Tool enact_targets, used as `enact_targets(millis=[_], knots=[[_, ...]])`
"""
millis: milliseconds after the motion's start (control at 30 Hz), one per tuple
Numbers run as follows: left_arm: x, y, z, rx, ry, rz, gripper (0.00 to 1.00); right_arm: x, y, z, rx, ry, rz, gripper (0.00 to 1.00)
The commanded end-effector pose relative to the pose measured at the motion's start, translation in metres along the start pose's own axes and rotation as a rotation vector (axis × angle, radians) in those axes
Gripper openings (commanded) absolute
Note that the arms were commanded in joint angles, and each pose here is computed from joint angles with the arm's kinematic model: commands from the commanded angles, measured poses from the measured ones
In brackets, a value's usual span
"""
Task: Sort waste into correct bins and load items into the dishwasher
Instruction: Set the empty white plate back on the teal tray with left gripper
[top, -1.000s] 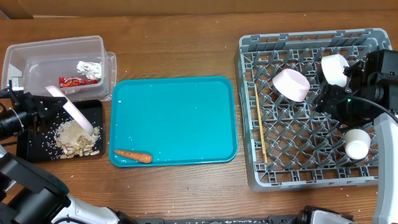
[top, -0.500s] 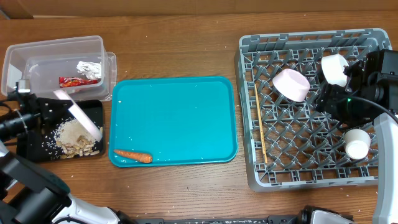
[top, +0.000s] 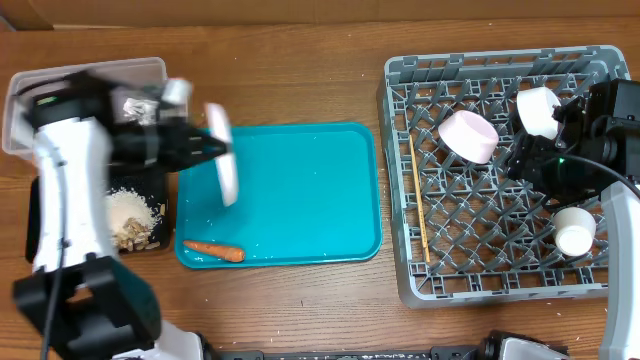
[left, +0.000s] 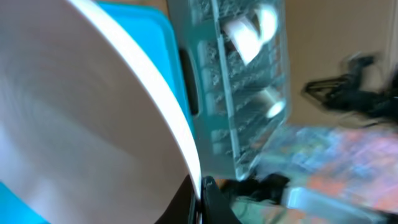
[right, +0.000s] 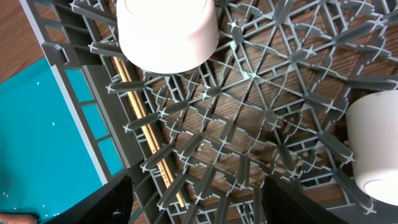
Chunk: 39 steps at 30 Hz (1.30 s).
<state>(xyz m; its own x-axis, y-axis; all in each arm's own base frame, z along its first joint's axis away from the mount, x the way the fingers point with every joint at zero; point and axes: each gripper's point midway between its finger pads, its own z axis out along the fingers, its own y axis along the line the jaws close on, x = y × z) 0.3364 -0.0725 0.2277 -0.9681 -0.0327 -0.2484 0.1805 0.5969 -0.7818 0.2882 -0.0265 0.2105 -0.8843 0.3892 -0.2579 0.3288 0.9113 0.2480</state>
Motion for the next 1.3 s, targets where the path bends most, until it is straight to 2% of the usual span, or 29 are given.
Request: enact_targets(millis=[0,267,467,667,700,800,900,933,1000,1033,1100,1133,1233,1267], knots=[[0.011,0.002,0.043,-0.198,0.119,-0.052,0.04,0.000,-0.002,0.001,0.006,0.000,-0.003,0.69],[0.032,0.011,0.135,-0.633,0.228,-0.010,0.04,0.000,-0.002,0.001,0.006,0.001,-0.003,0.70],[0.067,0.010,0.197,-0.666,0.361,0.033,0.04,0.000,-0.002,0.001,0.006,0.000,-0.003,0.70],[0.073,0.010,0.207,-0.667,0.396,0.084,0.07,0.000,-0.002,0.001,0.006,0.000,-0.003,0.70],[0.070,0.009,0.206,-0.667,0.387,0.087,0.09,0.000,-0.002,0.001,0.006,0.001,-0.003,0.70],[0.053,0.003,0.191,-0.683,0.326,0.097,0.26,0.000,-0.002,0.001,0.006,0.000,-0.003,0.72],[0.034,-0.006,0.165,-0.701,0.245,0.102,0.33,0.000,-0.002,0.001,0.006,0.000,-0.003,0.78],[0.027,-0.009,0.153,-0.705,0.217,0.102,0.35,0.000,-0.001,0.001,0.005,0.000,-0.003,0.82],[0.016,-0.015,0.125,-0.720,0.148,0.105,0.36,-0.001,0.004,0.001,-0.025,-0.003,-0.005,1.00],[0.011,-0.017,0.109,-0.733,0.109,0.100,0.37,-0.002,0.010,0.000,-0.062,-0.005,-0.007,1.00],[0.004,-0.020,0.077,-0.753,0.034,0.085,0.54,-0.007,0.027,-0.002,-0.158,-0.020,-0.044,1.00],[0.002,-0.022,0.061,-0.759,-0.003,0.074,0.66,-0.009,0.037,-0.004,-0.215,-0.029,-0.060,1.00],[-0.001,-0.023,0.016,-0.764,-0.103,0.024,0.77,-0.015,0.068,-0.015,-0.371,-0.054,-0.099,0.97],[-0.001,-0.022,0.001,-0.770,-0.134,0.001,0.89,-0.015,0.078,-0.018,-0.402,-0.060,-0.122,0.98]])
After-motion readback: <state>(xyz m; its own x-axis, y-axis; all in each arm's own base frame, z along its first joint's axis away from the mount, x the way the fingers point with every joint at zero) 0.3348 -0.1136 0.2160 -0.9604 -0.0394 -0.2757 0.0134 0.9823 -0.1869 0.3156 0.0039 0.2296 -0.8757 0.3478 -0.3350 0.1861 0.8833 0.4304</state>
